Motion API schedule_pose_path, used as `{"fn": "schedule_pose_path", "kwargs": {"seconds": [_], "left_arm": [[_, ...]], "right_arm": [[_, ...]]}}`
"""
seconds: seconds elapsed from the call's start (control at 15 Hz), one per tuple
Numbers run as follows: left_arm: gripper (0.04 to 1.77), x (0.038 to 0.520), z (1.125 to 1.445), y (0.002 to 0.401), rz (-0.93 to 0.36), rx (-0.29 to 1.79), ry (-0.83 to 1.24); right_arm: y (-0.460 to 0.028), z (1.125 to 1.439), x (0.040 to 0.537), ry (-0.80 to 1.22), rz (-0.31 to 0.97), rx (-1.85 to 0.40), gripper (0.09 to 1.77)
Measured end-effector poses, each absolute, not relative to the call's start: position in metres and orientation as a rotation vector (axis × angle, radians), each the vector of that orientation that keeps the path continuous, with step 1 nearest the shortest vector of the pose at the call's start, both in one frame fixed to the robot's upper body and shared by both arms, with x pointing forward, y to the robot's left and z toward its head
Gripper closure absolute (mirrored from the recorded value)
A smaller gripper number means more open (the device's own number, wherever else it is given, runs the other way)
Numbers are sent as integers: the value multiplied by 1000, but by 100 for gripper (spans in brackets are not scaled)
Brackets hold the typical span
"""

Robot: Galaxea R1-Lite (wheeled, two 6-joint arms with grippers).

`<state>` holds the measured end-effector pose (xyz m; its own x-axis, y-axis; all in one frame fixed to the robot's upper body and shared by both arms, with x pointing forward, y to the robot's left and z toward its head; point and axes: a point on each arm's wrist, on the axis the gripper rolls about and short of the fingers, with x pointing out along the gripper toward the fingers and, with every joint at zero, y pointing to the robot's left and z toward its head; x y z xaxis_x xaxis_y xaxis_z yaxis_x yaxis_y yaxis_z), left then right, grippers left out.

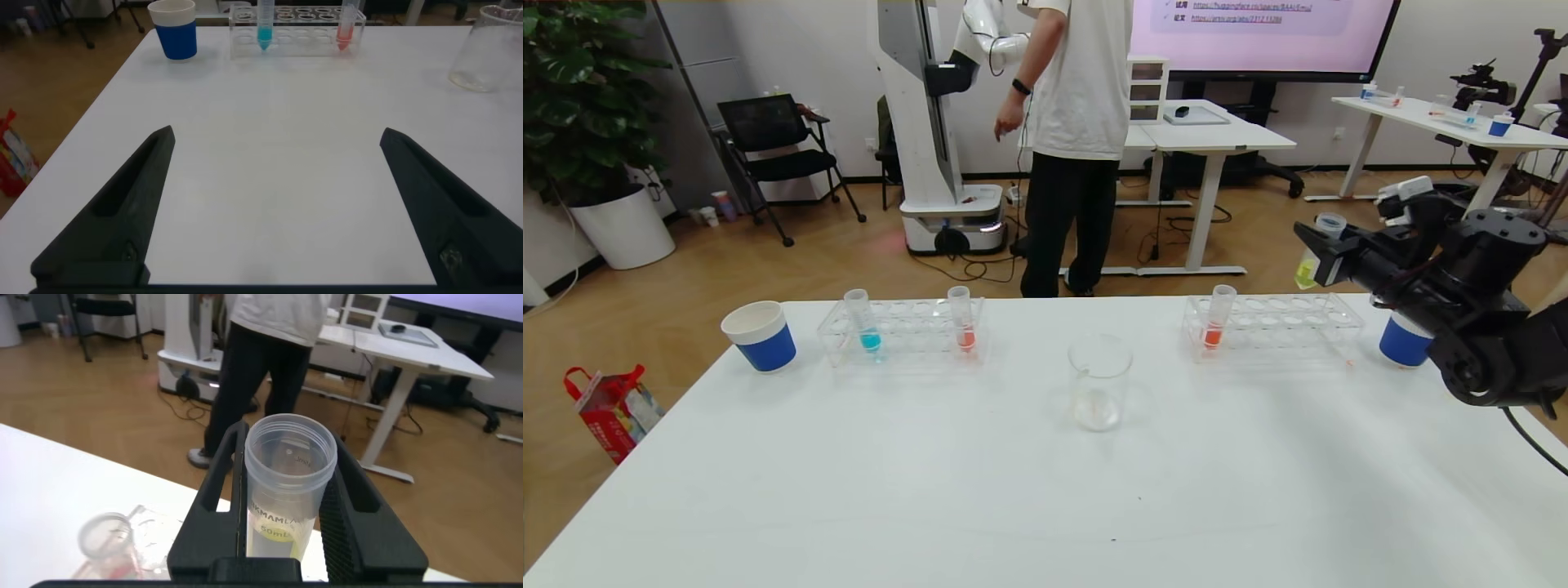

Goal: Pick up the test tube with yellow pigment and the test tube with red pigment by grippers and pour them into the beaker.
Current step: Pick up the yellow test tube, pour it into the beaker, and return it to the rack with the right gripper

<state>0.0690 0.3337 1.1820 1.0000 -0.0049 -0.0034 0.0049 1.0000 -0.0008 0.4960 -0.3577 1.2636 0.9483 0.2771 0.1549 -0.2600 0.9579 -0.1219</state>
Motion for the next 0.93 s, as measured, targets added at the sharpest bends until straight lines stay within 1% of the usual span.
{"fn": "schedule_pose_path", "kwargs": {"seconds": [0.2,0.33,0.67,0.93], "left_arm": [[6,69,1182,334,-4,-1,3],[6,69,1182,334,-4,-1,3],[6,69,1182,334,-5,-1,3],[6,69,1182,334,-5,-1,3]], "right_arm": [[-320,1281,499,-247,402,-188,135],[-294,1285,501,-291,490,-246,135],[-231,1279,500,-468,729,-445,135],[-194,1262,496,-586,836,-564,135]]}}
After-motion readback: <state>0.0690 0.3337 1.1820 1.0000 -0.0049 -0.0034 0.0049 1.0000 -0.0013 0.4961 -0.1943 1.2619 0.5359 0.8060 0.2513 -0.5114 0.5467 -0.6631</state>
